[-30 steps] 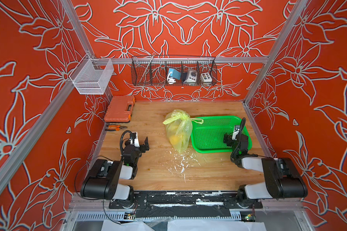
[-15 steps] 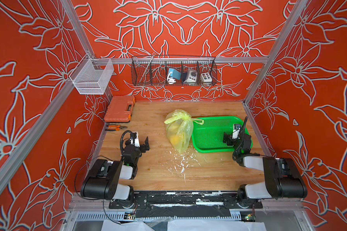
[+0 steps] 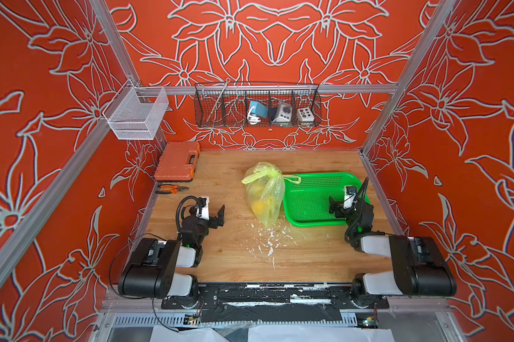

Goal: Place the pears into plastic bags & tie knots
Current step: Reset both arms

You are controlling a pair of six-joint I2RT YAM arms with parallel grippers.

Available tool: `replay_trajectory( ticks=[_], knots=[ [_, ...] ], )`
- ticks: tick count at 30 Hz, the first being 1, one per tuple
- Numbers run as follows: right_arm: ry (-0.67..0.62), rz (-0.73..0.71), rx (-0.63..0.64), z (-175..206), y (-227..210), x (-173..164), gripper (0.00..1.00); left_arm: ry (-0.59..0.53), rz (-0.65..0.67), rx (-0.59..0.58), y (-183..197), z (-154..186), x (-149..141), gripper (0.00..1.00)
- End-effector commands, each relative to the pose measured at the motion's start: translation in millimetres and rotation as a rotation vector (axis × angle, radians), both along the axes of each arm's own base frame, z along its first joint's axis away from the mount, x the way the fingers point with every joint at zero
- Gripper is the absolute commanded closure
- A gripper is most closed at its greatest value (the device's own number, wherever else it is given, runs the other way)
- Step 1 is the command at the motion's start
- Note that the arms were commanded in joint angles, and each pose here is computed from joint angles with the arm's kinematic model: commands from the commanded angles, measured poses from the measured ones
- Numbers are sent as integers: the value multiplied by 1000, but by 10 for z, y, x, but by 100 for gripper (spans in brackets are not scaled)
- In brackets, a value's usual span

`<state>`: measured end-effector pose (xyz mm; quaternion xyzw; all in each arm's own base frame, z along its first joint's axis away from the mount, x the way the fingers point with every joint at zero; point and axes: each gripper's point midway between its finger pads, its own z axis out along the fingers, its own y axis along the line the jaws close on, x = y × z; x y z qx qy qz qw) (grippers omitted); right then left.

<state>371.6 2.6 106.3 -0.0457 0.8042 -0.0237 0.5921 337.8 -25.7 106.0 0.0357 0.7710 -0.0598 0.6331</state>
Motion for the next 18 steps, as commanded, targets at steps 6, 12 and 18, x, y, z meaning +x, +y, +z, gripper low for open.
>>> replay_trajectory(
  ticks=[6, 12, 18],
  knots=[
    [86, -39, -27, -133, -64, 26, 2, -18, 78, -9, 133, 72, 79, 2],
    [84, -37, -26, -131, -55, 34, 2, -24, 100, 26, 107, 79, 75, 2],
    [74, -37, -25, -126, -53, 39, 2, -12, 90, 11, 112, 61, 92, 2]
  ],
)
